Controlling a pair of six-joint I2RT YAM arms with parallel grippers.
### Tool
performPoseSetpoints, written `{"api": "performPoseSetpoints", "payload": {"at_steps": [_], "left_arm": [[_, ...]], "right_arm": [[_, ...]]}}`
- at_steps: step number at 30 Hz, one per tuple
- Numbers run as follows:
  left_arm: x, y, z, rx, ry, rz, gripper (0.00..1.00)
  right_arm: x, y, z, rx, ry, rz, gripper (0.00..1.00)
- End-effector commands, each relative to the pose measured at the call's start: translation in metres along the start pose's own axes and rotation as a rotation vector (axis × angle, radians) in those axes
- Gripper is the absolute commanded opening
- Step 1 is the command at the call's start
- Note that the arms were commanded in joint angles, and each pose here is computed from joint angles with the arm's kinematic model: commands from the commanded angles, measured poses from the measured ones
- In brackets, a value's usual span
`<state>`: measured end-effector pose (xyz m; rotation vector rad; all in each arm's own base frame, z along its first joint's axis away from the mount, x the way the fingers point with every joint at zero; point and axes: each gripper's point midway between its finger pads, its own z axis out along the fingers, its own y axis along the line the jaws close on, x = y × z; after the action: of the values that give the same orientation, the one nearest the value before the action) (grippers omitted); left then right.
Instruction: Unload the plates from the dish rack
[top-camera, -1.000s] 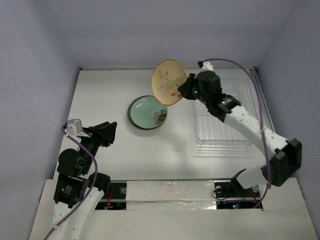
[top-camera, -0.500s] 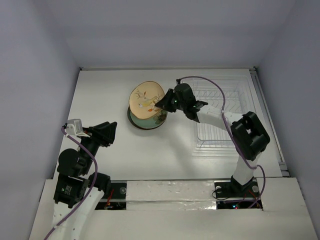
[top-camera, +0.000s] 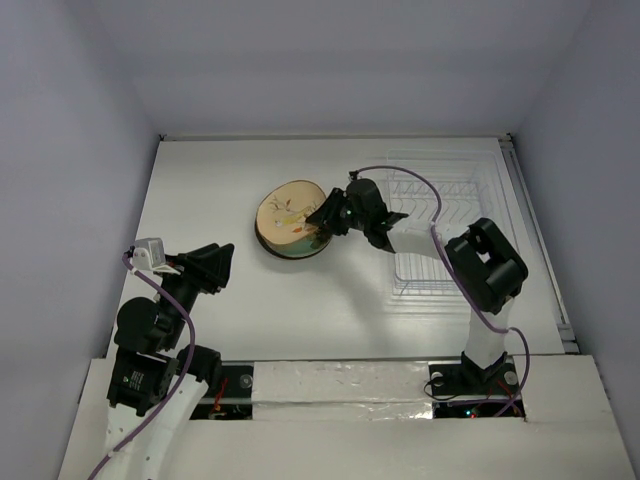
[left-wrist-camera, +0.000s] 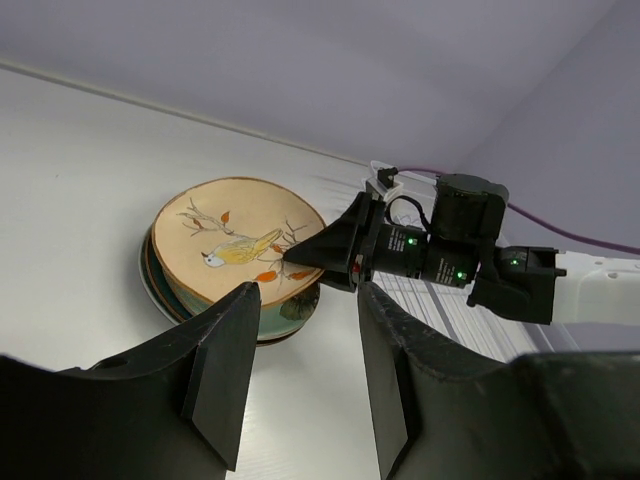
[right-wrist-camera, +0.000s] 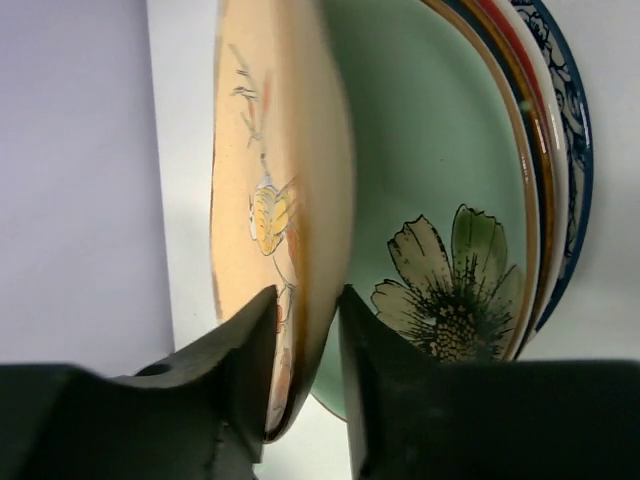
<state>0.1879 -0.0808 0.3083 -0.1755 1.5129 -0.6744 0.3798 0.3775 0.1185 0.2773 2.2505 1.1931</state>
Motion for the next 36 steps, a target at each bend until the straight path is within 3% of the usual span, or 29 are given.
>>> {"api": "performPoseSetpoints", "payload": {"at_steps": [1, 6, 12, 22, 29, 36], "left_arm": [[-0.011, -0.008, 0.003, 0.034, -0.042, 0.005, 0.40], [-0.011, -0.008, 0.003, 0.037, -0.044, 0.005, 0.40], [-0.012, -0.009, 0.002, 0.041, -0.047, 0.005, 0.40], [-0.014, -0.009, 0.000, 0.037, -0.057, 0.007, 0.43], [-0.014, -0.009, 0.000, 0.036, -0.055, 0.007, 0.66], [-0.014, -0.010, 0.000, 0.044, -0.051, 0.010, 0.81]], "right_arm": [[-0.012, 0.055, -0.014, -0.166, -0.059, -0.058, 0.39], [-0.007, 0.046, -0.017, -0.112, -0.044, -0.123, 0.72], [0.006, 0.045, -0.026, -0.057, -0.025, -0.197, 0.98], [0.020, 0.029, -0.049, 0.076, 0.049, -0.366, 1.00], [0.030, 0.019, -0.056, 0.096, 0.087, -0.418, 1.00], [0.004, 0.052, -0.115, 0.043, -0.058, -0.473, 1.00]]}}
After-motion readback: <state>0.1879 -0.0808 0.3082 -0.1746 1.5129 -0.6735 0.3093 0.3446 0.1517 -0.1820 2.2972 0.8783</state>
